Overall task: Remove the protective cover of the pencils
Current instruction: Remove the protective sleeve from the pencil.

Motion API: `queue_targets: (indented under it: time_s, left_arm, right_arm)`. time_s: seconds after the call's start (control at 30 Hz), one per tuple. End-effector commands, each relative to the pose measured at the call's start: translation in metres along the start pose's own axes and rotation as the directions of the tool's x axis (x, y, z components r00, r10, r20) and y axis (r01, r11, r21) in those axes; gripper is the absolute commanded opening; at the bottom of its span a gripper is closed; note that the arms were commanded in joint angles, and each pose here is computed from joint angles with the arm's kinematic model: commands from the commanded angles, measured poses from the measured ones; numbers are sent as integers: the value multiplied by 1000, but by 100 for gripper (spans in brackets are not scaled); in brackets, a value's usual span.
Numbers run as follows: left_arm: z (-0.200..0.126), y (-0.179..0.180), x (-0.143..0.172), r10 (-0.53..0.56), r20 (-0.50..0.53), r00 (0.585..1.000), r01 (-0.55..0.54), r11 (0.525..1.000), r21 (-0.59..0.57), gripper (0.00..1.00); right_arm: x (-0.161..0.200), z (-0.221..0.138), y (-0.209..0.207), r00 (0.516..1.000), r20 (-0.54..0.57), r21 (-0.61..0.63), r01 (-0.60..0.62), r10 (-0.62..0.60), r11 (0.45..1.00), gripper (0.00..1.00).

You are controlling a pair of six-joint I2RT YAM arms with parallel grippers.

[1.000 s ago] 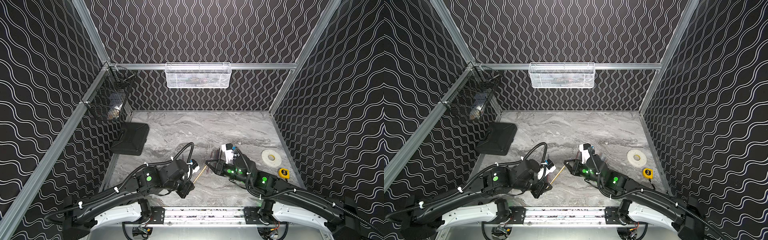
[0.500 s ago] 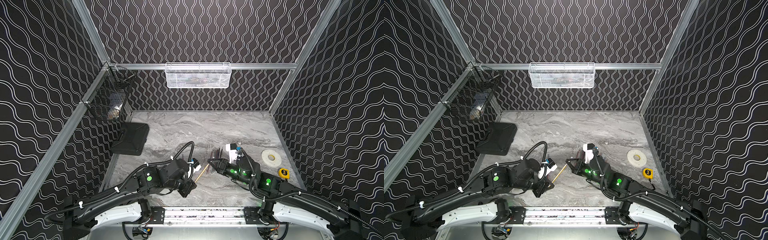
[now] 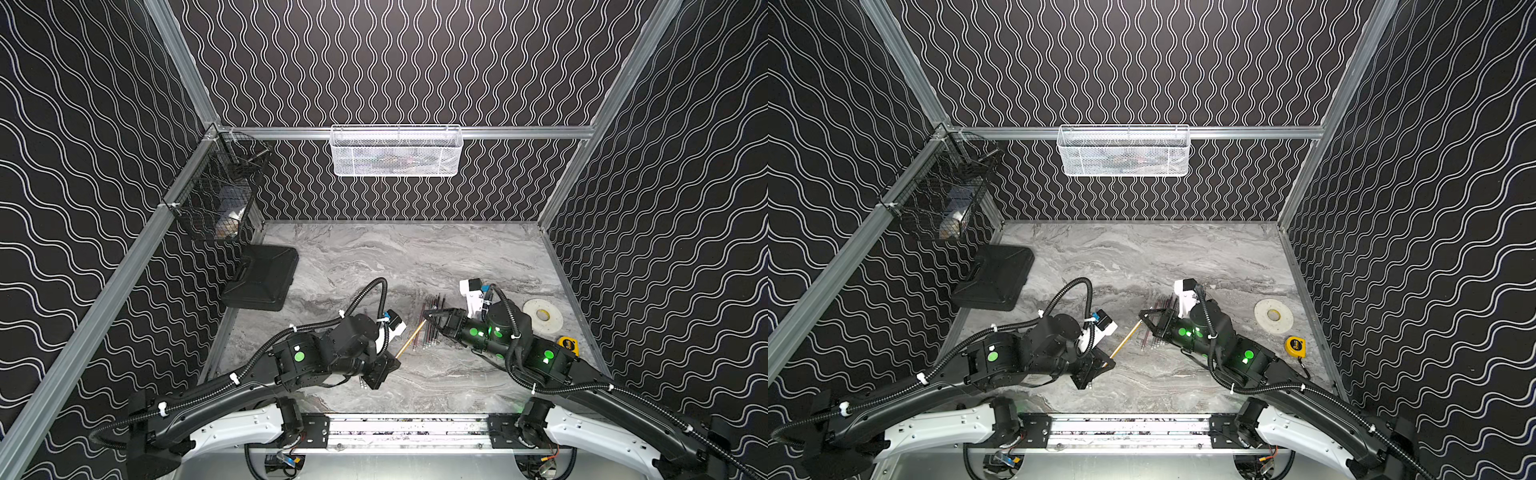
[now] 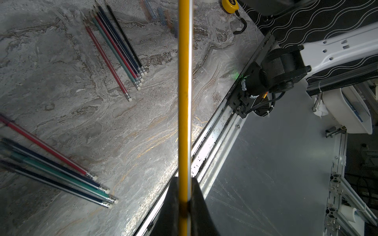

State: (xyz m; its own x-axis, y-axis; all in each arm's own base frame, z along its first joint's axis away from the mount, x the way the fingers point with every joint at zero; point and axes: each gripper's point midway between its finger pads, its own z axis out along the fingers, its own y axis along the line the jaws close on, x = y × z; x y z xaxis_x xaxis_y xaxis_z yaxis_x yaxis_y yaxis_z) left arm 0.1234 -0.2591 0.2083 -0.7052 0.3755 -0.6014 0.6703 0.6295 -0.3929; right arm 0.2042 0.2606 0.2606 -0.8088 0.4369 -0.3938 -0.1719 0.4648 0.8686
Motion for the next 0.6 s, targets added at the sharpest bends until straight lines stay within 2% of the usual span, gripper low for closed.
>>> queue_targets:
  time_s: [0.0,0.57]
  left_arm:
    - [-2,7,33,-16,-137,990,14,1000,-20,0]
    - [0,7,35,-14,-147,989,12,1000,-15,0]
  right_arm:
    - [-25,-5,-33,991,128,145,12,-31,989,0]
    - [-51,-14,-46,988,157,154,-40,15,987,0]
